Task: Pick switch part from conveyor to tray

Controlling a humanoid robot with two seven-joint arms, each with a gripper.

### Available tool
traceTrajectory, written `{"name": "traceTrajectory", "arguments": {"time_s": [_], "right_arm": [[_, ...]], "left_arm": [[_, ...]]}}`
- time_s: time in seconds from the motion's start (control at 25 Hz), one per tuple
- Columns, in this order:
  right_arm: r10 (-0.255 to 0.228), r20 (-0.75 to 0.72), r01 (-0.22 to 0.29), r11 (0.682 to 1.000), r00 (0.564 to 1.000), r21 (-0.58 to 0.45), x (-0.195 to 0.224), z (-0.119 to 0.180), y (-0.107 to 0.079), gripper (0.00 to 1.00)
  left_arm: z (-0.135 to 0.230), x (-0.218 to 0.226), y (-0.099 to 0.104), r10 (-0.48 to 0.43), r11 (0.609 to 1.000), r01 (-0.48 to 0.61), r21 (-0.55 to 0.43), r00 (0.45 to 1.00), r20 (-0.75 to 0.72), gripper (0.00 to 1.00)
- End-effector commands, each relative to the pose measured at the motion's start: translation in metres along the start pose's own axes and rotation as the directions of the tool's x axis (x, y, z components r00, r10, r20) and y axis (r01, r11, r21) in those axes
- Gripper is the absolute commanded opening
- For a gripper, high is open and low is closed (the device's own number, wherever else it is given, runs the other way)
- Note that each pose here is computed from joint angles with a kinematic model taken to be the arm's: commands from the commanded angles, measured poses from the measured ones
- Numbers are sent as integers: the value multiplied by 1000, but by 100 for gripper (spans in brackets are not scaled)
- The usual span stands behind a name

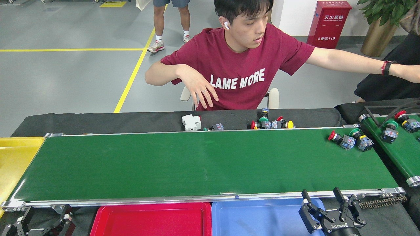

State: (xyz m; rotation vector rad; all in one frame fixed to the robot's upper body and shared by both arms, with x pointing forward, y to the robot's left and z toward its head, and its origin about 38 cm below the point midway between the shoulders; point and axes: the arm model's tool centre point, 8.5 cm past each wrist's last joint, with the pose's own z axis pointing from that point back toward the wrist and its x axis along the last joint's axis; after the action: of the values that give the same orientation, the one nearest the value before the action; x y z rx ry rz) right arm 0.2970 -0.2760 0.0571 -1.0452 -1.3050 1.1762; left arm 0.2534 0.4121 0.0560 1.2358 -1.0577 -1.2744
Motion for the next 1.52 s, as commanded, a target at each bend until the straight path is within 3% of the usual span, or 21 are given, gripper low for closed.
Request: {"name": "traceTrajectory", "arguments": {"time_s": [0.0,0.72,0.92,1.12,1.48], "right_arm": [[-2,2,2,1000,1000,-28,2,-4,-7,99],[-5,-20,5,999,1000,-44,1,-16,-14,99],[-12,-117,12,1000,993,-5,-14,-71,-15,99],[11,-218,0,999,976,47,-25,-126,-11,99],[62,-245,-25,988,968,150,-10,-203,-13,99]], "left_arm": [[-1,-3,7,-9,999,9,31,1000,-6,100],[-2,-2,7,10,999,-9,48,1000,-15,100],[-3,-2,7,11,999,-10,49,1000,-14,100],[-3,-3,7,11,999,-11,47,1000,-17,100],[-5,-3,8,8,999,-7,51,1000,-17,100]]}}
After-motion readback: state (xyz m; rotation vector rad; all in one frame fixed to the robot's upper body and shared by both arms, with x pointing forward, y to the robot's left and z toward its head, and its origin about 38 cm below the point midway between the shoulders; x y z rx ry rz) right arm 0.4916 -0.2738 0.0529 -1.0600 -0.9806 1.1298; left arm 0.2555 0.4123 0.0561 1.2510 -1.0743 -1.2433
